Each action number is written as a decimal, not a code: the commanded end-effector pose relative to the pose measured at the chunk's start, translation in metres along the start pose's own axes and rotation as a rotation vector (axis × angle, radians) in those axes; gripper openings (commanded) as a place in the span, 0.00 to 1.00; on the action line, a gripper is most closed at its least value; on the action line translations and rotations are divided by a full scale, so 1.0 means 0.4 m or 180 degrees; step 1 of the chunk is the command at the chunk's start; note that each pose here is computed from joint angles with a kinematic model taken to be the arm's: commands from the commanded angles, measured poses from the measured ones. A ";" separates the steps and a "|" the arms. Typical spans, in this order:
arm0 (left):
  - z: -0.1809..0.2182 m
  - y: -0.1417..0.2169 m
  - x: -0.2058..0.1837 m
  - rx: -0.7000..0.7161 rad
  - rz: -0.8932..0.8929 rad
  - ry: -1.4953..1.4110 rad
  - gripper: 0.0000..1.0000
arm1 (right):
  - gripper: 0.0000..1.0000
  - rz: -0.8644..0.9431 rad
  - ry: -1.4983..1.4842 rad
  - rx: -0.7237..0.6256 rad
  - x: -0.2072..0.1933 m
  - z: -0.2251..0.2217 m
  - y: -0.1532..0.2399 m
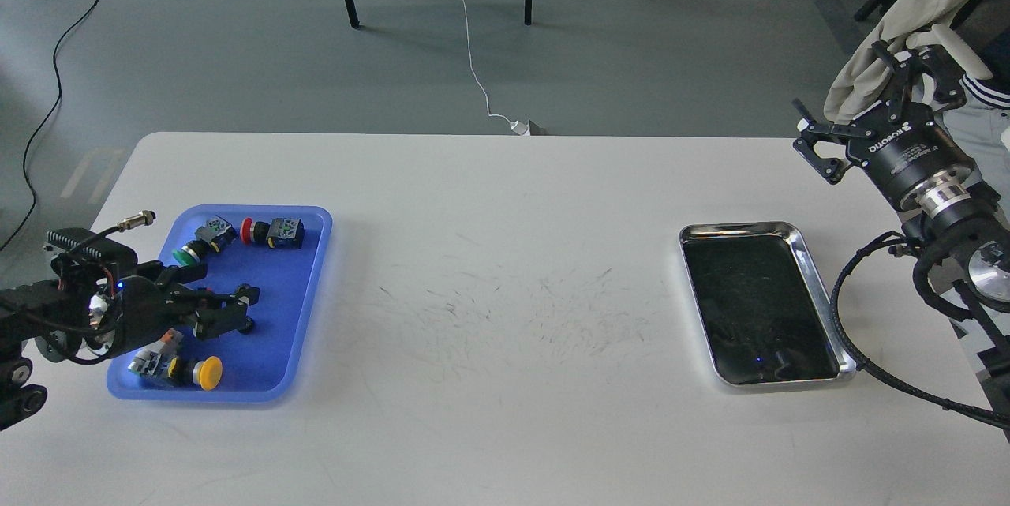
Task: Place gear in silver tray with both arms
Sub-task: 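Close the left gripper on the black gear and lift it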
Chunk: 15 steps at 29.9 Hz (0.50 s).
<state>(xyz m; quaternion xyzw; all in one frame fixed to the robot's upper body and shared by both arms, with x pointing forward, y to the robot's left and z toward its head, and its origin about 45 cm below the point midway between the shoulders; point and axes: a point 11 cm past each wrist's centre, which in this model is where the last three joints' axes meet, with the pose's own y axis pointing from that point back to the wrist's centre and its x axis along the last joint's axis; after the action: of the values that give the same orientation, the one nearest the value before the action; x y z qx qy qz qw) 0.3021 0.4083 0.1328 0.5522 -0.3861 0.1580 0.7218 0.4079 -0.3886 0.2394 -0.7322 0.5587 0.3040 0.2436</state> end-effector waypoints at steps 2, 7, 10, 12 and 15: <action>0.001 -0.023 -0.005 0.0014 -0.0003 0.0011 0.86 | 0.99 0.0020 0.0030 0.0007 0.004 -0.010 0.005; 0.005 -0.048 -0.013 0.0025 -0.0012 0.0027 0.84 | 0.99 0.0031 0.0048 0.0021 0.008 -0.019 0.010; 0.002 -0.056 -0.018 0.0037 -0.0028 0.0007 0.77 | 0.99 0.0027 0.0049 0.0024 0.007 -0.020 0.009; -0.004 -0.057 -0.022 0.0058 -0.0054 -0.0065 0.69 | 0.99 0.0026 0.0048 0.0021 0.007 -0.019 0.009; -0.010 -0.055 -0.027 0.0061 -0.0082 -0.0135 0.52 | 0.99 0.0021 0.0048 0.0028 0.005 -0.021 0.008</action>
<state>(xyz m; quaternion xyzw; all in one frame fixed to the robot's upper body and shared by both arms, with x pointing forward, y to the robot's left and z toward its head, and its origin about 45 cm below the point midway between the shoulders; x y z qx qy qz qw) 0.3118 0.4042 0.1111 0.5641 -0.3876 0.1492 0.7136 0.4063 -0.3971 0.2429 -0.7310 0.5649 0.2974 0.2411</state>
